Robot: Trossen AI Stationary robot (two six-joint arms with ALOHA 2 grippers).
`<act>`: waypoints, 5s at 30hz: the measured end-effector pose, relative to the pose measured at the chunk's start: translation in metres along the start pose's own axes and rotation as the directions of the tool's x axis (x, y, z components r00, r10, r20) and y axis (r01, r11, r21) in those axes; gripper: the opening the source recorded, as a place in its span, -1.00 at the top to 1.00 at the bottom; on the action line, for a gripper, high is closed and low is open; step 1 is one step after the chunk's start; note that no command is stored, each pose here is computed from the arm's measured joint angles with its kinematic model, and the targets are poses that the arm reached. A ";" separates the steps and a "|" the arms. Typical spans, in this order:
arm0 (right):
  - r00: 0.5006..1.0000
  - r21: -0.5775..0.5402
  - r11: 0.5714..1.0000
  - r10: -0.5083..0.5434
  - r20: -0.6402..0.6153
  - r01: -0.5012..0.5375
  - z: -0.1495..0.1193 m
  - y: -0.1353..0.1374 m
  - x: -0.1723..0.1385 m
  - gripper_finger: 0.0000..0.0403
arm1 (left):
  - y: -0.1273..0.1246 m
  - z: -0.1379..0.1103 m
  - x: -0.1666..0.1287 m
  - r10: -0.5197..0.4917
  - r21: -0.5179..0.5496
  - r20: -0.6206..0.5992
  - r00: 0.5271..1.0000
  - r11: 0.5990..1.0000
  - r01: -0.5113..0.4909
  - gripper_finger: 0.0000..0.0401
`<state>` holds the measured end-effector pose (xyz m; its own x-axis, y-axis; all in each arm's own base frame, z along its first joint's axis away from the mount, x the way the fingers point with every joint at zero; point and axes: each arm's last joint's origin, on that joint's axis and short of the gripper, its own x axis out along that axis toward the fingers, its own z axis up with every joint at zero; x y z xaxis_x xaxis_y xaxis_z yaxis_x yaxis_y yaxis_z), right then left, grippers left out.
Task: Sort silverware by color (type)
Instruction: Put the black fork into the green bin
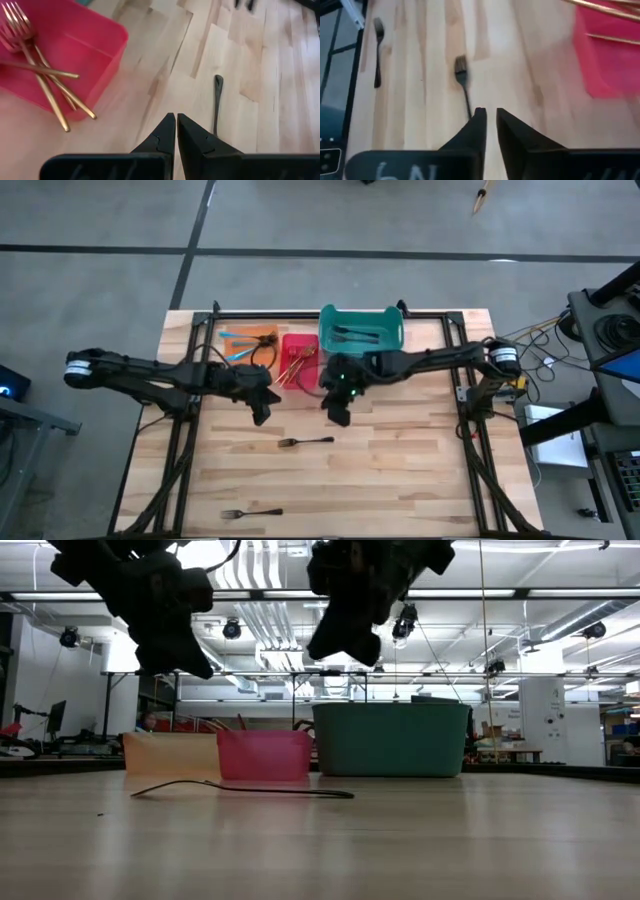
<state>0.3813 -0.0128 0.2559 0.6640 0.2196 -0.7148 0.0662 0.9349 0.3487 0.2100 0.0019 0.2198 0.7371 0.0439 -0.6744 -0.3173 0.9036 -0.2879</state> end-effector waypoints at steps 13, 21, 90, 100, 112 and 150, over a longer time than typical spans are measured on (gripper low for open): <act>0.990 -0.145 0.988 -0.039 0.138 0.059 -0.012 0.035 0.078 0.33 | -0.026 0.037 -0.042 -0.082 0.012 0.092 0.992 0.997 0.082 1.00; 0.998 -0.147 0.989 -0.028 0.059 0.036 -0.020 0.049 0.133 0.26 | -0.040 0.073 -0.089 -0.136 0.057 0.202 0.970 0.990 0.127 1.00; 0.913 0.643 0.660 0.370 0.172 -0.389 0.093 0.055 -0.052 0.96 | -0.073 0.074 -0.108 -0.238 0.582 0.151 0.959 0.806 0.108 0.01; 0.877 0.647 0.599 0.391 0.278 -0.472 0.106 0.046 -0.040 0.97 | -0.073 0.076 -0.100 -0.171 0.538 0.207 0.963 0.842 0.034 0.14; 0.862 0.630 0.592 0.398 0.315 -0.503 0.111 0.042 -0.025 0.96 | -0.070 0.071 -0.101 -0.156 0.545 0.163 0.974 0.837 0.043 0.91; 0.898 0.093 0.971 0.164 0.408 -0.219 0.114 -0.025 -0.135 0.20 | -0.030 0.068 -0.108 -0.105 -0.236 0.229 0.968 0.958 0.160 1.00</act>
<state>0.3746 -0.0972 0.4128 0.9112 0.2363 -0.3375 -0.0122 0.8343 0.5512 0.1804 -0.0007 0.3477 0.8830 0.0451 -0.4672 -0.3274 0.7723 -0.5444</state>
